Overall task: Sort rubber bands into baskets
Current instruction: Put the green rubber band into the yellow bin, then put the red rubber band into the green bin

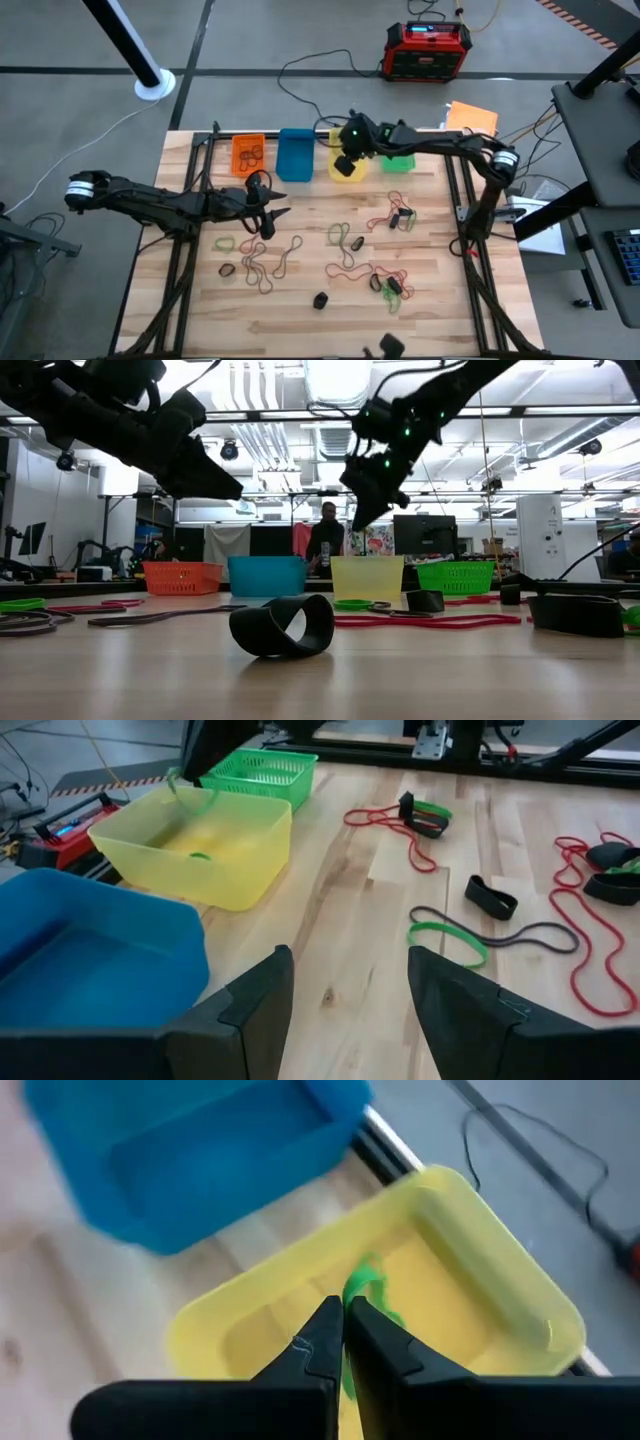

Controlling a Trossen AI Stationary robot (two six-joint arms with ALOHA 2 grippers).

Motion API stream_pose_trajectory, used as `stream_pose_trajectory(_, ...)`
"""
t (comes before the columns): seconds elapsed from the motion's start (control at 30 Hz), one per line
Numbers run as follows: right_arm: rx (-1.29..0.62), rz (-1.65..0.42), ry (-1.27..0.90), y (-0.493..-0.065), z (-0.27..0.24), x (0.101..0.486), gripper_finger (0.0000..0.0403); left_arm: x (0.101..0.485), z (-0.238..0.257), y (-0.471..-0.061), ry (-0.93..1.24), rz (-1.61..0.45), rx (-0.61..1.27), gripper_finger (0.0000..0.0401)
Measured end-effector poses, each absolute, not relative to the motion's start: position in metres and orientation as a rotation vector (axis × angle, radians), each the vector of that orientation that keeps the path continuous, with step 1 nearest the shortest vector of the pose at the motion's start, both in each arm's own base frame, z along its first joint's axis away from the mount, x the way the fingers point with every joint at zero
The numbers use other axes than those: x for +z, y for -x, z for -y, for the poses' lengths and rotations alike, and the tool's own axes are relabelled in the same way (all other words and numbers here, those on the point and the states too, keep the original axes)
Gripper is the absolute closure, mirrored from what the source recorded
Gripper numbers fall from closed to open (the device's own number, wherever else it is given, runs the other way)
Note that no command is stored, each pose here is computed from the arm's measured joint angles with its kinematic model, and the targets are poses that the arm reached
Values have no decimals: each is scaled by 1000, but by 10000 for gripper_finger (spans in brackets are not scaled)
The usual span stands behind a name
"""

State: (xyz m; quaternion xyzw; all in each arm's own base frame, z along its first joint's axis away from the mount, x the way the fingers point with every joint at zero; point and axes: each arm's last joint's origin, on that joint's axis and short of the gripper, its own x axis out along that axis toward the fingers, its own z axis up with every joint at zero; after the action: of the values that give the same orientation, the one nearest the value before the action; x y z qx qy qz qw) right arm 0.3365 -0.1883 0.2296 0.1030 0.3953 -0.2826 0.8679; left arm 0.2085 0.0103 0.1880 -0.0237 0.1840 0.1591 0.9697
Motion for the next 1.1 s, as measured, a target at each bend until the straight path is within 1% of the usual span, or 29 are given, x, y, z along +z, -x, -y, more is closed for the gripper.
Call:
stream_pose_trajectory(0.1,-623,-822,-243,-333,198,226,389,188,-10,-209,61,-370,324,219)
stream_pose_trajectory(0.2,-625,-828,-244,-334,199,224,373,187,-10,-208,67,-375,326,219)
stream_pose_trajectory(0.37,-624,-825,-250,-335,198,224,325,187,-10,-208,90,-374,330,219)
stream_pose_trajectory(0.5,-639,-817,-250,-335,199,226,284,186,-10,-208,153,-376,343,219)
stream_pose_trajectory(0.7,-629,-801,-258,-333,196,233,246,180,-7,-205,302,-442,273,219)
stream_pose_trajectory(0.83,-555,-782,-275,-337,186,238,237,174,-3,-202,434,-555,187,219)
stream_pose_trajectory(0.9,-510,-776,-274,-340,177,241,237,175,-2,-201,518,-636,175,219)
stream_pose_trajectory(1.0,-467,-771,-248,-345,164,245,242,180,3,-196,637,-832,185,219)
stream_pose_trajectory(1.1,-426,-772,-214,-350,151,248,248,191,9,-187,698,-1045,263,219)
